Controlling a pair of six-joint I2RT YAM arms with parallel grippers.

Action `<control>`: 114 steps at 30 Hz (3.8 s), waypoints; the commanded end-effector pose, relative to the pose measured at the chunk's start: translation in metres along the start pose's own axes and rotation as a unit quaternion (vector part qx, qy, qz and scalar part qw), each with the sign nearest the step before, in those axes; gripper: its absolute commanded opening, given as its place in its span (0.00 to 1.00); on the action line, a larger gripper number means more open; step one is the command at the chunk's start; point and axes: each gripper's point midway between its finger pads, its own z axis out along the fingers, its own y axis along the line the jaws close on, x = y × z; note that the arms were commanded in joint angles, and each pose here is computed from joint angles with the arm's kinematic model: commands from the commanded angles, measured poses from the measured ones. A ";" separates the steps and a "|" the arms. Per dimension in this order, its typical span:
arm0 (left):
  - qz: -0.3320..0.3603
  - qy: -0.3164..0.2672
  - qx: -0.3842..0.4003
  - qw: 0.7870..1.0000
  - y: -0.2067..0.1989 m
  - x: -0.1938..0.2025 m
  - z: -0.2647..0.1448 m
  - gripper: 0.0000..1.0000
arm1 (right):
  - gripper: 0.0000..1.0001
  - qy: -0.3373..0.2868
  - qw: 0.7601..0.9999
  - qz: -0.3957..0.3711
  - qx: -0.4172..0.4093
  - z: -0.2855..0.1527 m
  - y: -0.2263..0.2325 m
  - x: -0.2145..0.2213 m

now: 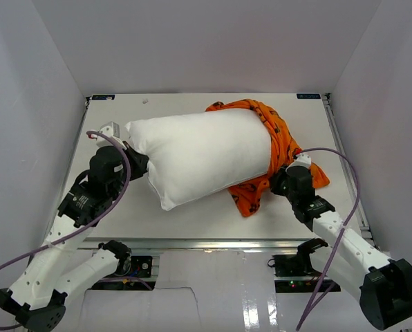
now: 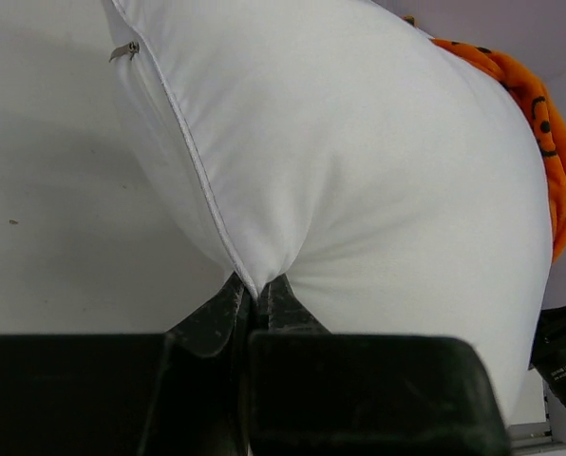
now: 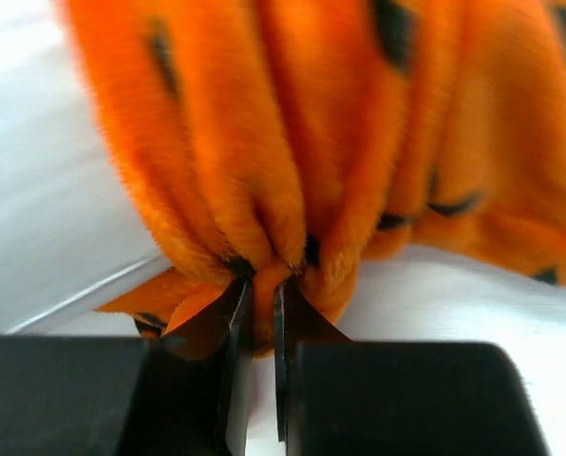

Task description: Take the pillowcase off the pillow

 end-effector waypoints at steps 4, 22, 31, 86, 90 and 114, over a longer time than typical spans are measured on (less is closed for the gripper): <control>0.021 -0.135 -0.114 0.984 0.015 -0.095 -0.021 0.00 | 0.08 -0.082 0.975 0.069 0.194 -0.013 -0.112 -0.048; 0.029 -0.266 -0.248 0.931 0.042 -0.190 -0.096 0.00 | 0.08 -0.127 0.948 0.161 0.244 -0.045 -0.188 -0.101; 0.044 -0.285 -0.278 0.916 0.047 -0.201 -0.104 0.00 | 0.08 -0.142 0.937 0.201 0.248 -0.055 -0.204 -0.135; 0.350 0.170 -0.091 0.917 -0.086 0.165 0.106 0.00 | 0.08 -0.140 0.979 0.143 -0.043 -0.042 -0.076 -0.126; 0.336 0.128 -0.119 0.925 -0.064 0.123 0.077 0.00 | 0.08 -0.153 0.976 0.153 0.002 -0.038 -0.094 -0.142; 0.269 0.017 -0.120 0.955 -0.032 -0.023 -0.021 0.00 | 0.08 -0.204 0.964 0.164 0.040 -0.039 -0.120 -0.239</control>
